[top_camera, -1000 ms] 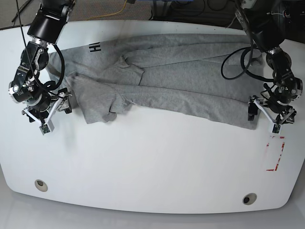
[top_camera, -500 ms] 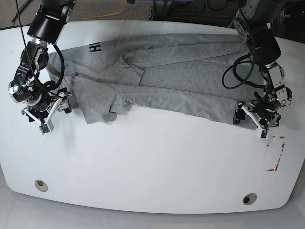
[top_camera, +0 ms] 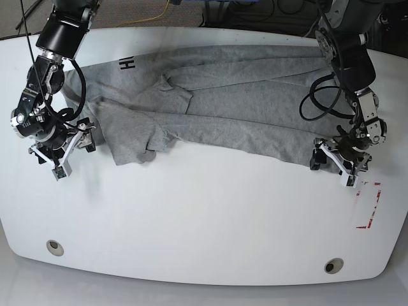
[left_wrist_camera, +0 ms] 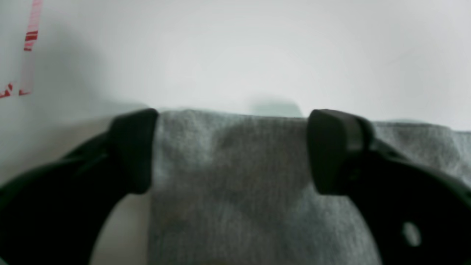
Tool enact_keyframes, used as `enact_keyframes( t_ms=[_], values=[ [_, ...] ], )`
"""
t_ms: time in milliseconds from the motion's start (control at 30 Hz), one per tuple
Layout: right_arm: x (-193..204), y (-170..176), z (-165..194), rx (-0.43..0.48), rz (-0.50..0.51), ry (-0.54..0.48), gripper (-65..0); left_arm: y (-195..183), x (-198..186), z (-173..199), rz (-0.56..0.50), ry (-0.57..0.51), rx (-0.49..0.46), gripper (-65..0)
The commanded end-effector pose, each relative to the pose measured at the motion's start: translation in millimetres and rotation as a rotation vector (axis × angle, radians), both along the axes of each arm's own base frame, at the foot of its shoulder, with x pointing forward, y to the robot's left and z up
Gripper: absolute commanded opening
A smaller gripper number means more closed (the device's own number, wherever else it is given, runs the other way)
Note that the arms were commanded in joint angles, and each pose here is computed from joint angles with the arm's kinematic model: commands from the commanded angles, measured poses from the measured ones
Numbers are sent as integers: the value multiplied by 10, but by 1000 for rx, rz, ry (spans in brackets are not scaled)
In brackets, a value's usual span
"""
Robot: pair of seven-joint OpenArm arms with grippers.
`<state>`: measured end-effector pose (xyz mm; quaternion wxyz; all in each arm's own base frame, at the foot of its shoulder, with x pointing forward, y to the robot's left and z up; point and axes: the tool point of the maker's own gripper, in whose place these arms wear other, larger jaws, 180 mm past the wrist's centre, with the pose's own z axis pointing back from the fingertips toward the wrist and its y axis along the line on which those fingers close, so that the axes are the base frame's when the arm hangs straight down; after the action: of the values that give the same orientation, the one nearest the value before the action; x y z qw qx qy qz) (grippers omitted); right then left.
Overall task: Layout the t-shirt on the table in an organized manner, then fold the t-shirt properly
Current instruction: 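Lay the folded hem down and open both grippers, then pinch the folded shirt edge with the left gripper and drag it toward the collar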
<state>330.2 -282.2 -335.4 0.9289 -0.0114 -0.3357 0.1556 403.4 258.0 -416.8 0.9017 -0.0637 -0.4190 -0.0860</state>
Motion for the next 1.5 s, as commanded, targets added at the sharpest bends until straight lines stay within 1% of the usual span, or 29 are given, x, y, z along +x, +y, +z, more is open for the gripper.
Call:
enact_keyframes(
  t_ms=[0, 33, 167, 233, 267, 433, 567, 667, 833, 900, 1000, 1167, 1467],
  values=[
    [104, -46, 176, -9, 2, -58, -173, 18, 53, 72, -8, -8, 10, -261],
    [104, -46, 176, -9, 2, -58, -173, 18, 53, 72, -8, -8, 10, -324],
    [104, -43, 173, -9, 1, -58, -173, 19, 55, 77, -8, -10, 10, -524],
    [104, -43, 173, -9, 1, -58, -173, 22, 54, 78, -6, -10, 10, -618],
    [104, -43, 173, -9, 1, -58, -173, 22, 54, 78, -6, -10, 10, -650],
    [102, -47, 171, -12, 0, -57, -173, 34, 59, 98, -4, -16, 11, -650],
    [102, -50, 170, -13, 0, -56, -173, 82, 131, 321, -2, -79, 46, -650],
    [101, -52, 169, -14, 0, -55, -173, 135, 67, 422, 8, -113, 75, -650],
    [101, -52, 169, -14, 0, -55, -173, -15, 41, 696, 8, -209, 100, -650],
    [101, -52, 169, -14, 0, -55, -173, -35, -8, 753, 3, -226, 118, -650],
    [99, -50, 161, -14, -1, -54, -173, -25, -139, 790, -3, -214, 164, -650],
    [100, -45, 160, -14, 0, -53, -173, -65, -293, 847, -7, -200, 210, -650],
    [100, -40, 157, -12, 1, -53, -173, -26, -651, 931, -17, -169, 313, -650]
  ],
)
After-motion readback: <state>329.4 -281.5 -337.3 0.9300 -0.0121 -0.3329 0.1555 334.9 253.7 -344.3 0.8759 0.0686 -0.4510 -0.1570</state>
